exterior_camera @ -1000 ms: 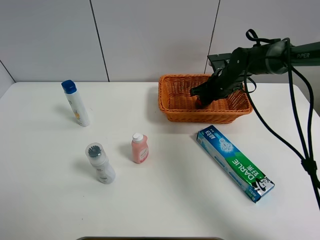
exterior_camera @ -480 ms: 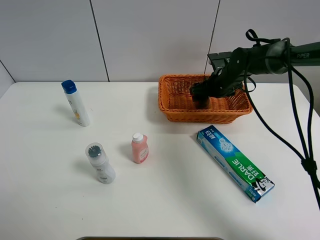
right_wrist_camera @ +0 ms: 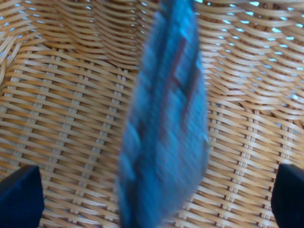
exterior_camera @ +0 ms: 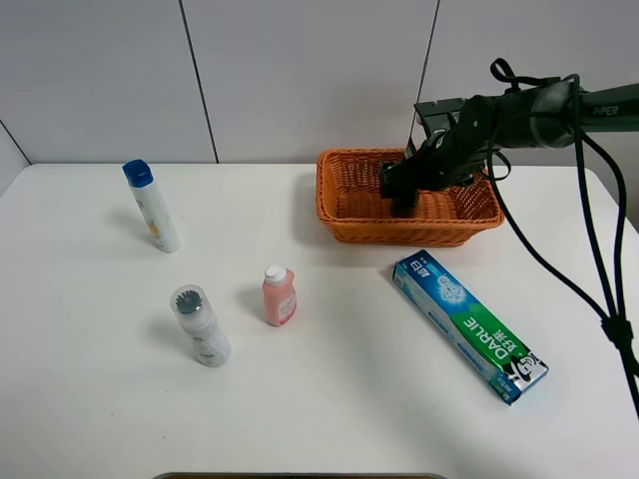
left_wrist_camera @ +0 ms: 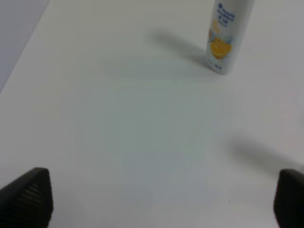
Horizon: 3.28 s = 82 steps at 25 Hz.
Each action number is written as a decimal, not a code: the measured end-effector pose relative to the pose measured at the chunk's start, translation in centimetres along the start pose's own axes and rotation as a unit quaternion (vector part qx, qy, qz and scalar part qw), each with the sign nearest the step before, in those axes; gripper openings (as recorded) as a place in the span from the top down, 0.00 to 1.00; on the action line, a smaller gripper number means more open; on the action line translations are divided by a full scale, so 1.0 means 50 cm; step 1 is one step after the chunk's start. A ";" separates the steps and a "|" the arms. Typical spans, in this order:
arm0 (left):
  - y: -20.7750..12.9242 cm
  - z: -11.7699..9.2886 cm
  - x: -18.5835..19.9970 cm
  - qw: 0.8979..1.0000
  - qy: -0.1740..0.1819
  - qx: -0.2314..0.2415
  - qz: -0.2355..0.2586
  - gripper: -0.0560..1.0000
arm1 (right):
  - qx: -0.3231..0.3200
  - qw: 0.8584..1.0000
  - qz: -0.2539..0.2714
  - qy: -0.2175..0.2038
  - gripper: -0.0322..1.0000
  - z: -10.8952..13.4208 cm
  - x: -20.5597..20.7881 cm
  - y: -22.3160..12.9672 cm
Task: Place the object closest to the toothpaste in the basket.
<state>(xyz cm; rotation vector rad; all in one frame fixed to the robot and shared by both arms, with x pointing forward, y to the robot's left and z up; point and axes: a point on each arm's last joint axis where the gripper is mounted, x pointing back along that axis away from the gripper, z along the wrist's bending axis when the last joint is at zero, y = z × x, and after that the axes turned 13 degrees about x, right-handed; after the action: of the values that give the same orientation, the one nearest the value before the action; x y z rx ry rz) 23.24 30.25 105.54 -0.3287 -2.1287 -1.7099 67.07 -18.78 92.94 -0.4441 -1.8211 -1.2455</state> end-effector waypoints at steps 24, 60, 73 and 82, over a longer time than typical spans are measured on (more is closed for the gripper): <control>0.000 0.000 0.000 1.000 0.000 0.000 0.000 0.06 | 0.006 0.989 -0.142 -0.043 0.01 -0.011 0.480 0.088; 0.000 0.000 0.000 1.000 0.000 0.000 0.000 0.06 | 0.002 0.967 -0.224 -0.120 0.01 0.090 0.930 -0.307; 0.000 0.000 0.000 1.000 0.000 0.000 0.000 0.06 | -0.082 0.950 -0.225 -0.200 0.01 0.139 0.867 -0.475; 0.000 0.000 0.000 1.000 0.000 0.000 0.000 0.06 | -0.094 0.950 -0.215 -0.204 0.01 0.158 0.799 -0.537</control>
<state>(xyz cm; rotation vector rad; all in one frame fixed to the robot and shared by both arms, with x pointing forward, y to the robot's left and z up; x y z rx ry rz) 23.24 30.25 105.54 -0.3287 -2.1287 -1.7099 22.41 -30.37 108.70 -0.4476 -2.2379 -1.7364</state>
